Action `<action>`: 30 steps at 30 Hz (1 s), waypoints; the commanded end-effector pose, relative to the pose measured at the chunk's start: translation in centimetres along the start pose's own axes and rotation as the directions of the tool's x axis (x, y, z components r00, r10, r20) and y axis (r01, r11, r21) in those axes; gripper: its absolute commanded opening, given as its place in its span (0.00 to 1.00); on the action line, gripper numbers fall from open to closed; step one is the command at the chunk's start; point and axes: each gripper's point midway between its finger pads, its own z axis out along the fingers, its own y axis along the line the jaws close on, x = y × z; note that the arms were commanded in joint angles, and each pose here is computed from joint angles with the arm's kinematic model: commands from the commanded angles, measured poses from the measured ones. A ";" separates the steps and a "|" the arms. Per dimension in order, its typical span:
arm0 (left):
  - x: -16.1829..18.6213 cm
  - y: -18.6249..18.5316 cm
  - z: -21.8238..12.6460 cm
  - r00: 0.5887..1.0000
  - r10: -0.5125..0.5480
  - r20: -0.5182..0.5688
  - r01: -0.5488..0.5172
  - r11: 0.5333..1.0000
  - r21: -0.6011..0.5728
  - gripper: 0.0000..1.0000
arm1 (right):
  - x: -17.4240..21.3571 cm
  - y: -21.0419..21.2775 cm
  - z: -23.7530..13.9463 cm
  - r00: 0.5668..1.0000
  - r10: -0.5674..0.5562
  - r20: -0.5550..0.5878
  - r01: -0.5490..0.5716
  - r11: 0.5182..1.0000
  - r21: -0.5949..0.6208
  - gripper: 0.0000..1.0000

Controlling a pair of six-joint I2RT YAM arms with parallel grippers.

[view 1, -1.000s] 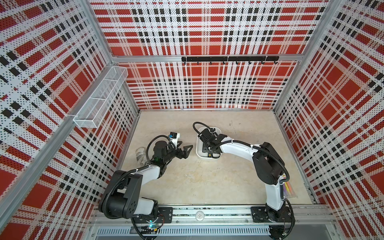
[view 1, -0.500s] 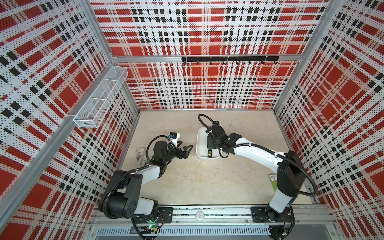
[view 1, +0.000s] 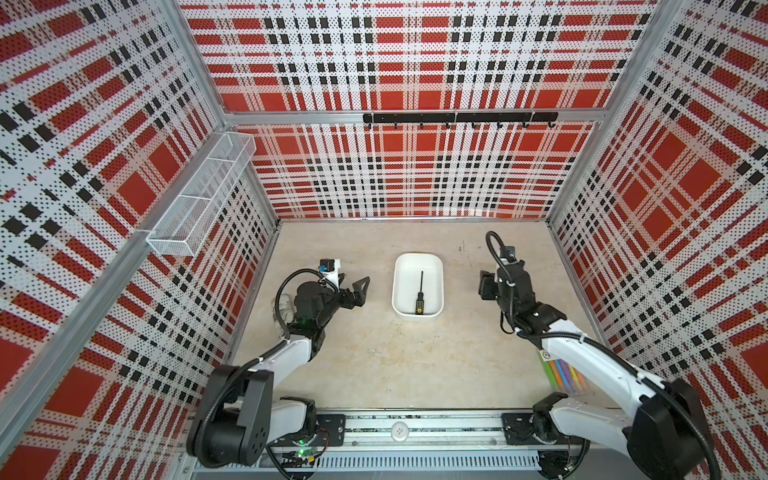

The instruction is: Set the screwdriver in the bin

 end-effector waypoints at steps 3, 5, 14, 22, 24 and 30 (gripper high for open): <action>-1.0 3.4 -2.3 0.995 0.080 0.063 -0.065 0.976 -0.210 0.98 | -2.3 -3.1 -1.1 0.983 0.025 0.180 -0.028 0.999 0.016 0.61; -1.5 4.5 -3.2 0.989 0.119 0.092 -0.089 0.955 -0.282 0.98 | -1.9 -4.4 -1.2 0.977 0.008 0.212 -0.017 0.999 0.039 0.61; -2.8 8.0 -6.9 0.954 0.202 0.223 -0.089 0.898 -0.431 0.98 | 0.4 -6.8 -1.7 0.924 -0.102 0.369 0.073 0.993 0.092 0.60; -2.0 8.5 -8.8 0.916 0.276 0.291 -0.108 0.868 -0.484 0.98 | 2.1 -7.5 -0.2 0.897 -0.132 0.421 0.093 0.989 0.113 0.60; -1.6 8.5 -8.5 0.919 0.271 0.286 -0.113 0.877 -0.467 0.98 | 2.3 -7.5 0.4 0.897 -0.137 0.420 0.098 0.989 0.112 0.60; -1.7 8.8 -7.5 0.916 0.280 0.286 -0.127 0.881 -0.455 0.98 | 2.5 -8.2 1.4 0.900 -0.146 0.411 0.099 0.986 0.135 0.60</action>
